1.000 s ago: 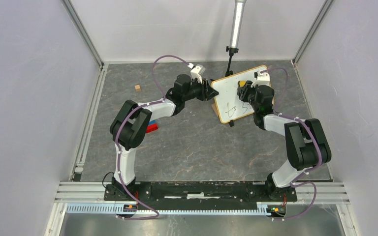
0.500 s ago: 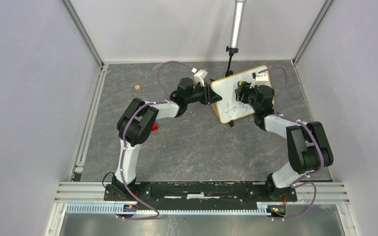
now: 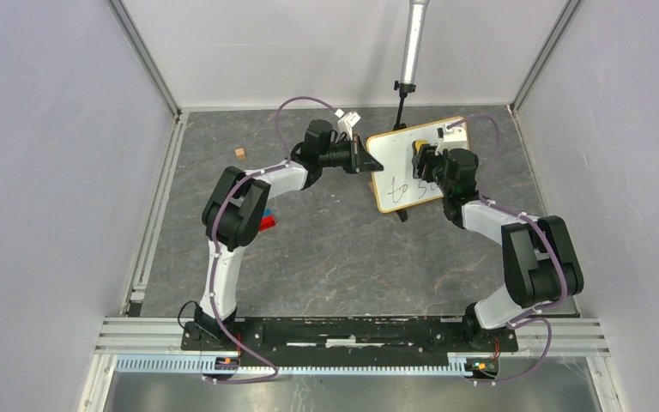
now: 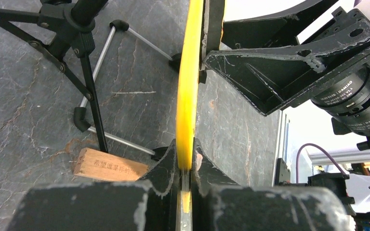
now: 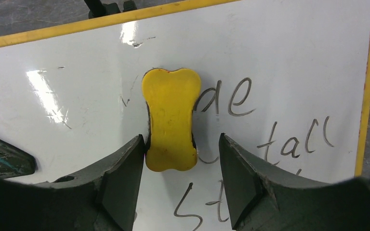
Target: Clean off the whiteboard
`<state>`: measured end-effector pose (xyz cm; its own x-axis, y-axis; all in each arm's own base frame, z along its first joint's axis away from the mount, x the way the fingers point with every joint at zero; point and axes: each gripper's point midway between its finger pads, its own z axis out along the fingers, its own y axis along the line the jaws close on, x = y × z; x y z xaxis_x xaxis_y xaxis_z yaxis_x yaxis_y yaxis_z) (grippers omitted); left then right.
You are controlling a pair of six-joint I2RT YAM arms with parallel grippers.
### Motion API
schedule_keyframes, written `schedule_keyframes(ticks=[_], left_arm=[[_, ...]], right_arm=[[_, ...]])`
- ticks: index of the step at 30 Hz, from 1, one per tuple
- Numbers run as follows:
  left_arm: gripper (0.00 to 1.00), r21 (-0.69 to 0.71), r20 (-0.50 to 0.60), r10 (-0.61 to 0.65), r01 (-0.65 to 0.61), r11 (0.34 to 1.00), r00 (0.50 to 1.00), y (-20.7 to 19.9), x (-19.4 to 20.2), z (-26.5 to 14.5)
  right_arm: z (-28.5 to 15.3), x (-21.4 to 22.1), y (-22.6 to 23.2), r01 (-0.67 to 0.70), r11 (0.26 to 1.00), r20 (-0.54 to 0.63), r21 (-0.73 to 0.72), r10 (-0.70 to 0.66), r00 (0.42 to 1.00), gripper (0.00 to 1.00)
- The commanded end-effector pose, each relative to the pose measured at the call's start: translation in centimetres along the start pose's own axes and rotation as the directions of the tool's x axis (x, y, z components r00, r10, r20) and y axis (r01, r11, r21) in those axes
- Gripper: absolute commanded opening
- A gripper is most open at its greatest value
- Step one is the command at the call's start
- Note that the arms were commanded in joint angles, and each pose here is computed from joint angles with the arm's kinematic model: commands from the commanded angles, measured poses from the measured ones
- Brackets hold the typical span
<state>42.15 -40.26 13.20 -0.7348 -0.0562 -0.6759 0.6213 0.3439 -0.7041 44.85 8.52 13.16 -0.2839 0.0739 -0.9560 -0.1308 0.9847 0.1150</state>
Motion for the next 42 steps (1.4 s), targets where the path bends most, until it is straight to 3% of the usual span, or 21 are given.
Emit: schedule_keyframes(ticks=[1,10,20,29,35,38,42], left_arm=[[0.02,-0.001,-0.112,-0.077,0.077,0.997,0.991,1.4,3.5,-0.8],[0.02,-0.070,0.035,-0.053,0.055,0.996,0.998,2.1,3.4,-0.9],[0.02,-0.171,-0.025,-0.078,0.072,0.983,0.997,4.4,4.8,-0.7],[0.02,-0.162,-0.081,-0.065,0.052,0.985,0.995,4.1,5.2,-0.8],[0.02,-0.163,-0.083,-0.061,0.047,0.986,0.995,4.1,5.2,-0.9],[0.02,-0.164,-0.084,-0.055,0.041,0.986,0.995,4.0,5.1,-0.9],[0.02,-0.169,-0.084,-0.050,0.035,0.985,0.995,4.0,5.0,-1.0]], right_arm=[[0.3,-3.0,0.5,0.012,1.000,0.072,-0.005,-0.011,0.997,0.65],[0.5,-3.6,1.0,-0.013,1.000,0.086,-0.020,0.014,0.996,0.69],[2.0,-4.3,1.9,0.017,0.999,0.093,-0.028,-0.014,0.996,0.56],[3.2,-3.8,5.3,0.097,0.992,0.079,-0.085,-0.091,0.993,0.52],[3.3,-3.7,7.2,0.097,0.988,0.086,-0.117,-0.087,0.992,0.40],[2.9,-4.1,6.8,0.098,0.990,0.093,-0.099,-0.089,0.992,0.56],[1.0,-5.7,4.5,0.090,0.996,0.096,-0.019,-0.087,0.992,0.68]])
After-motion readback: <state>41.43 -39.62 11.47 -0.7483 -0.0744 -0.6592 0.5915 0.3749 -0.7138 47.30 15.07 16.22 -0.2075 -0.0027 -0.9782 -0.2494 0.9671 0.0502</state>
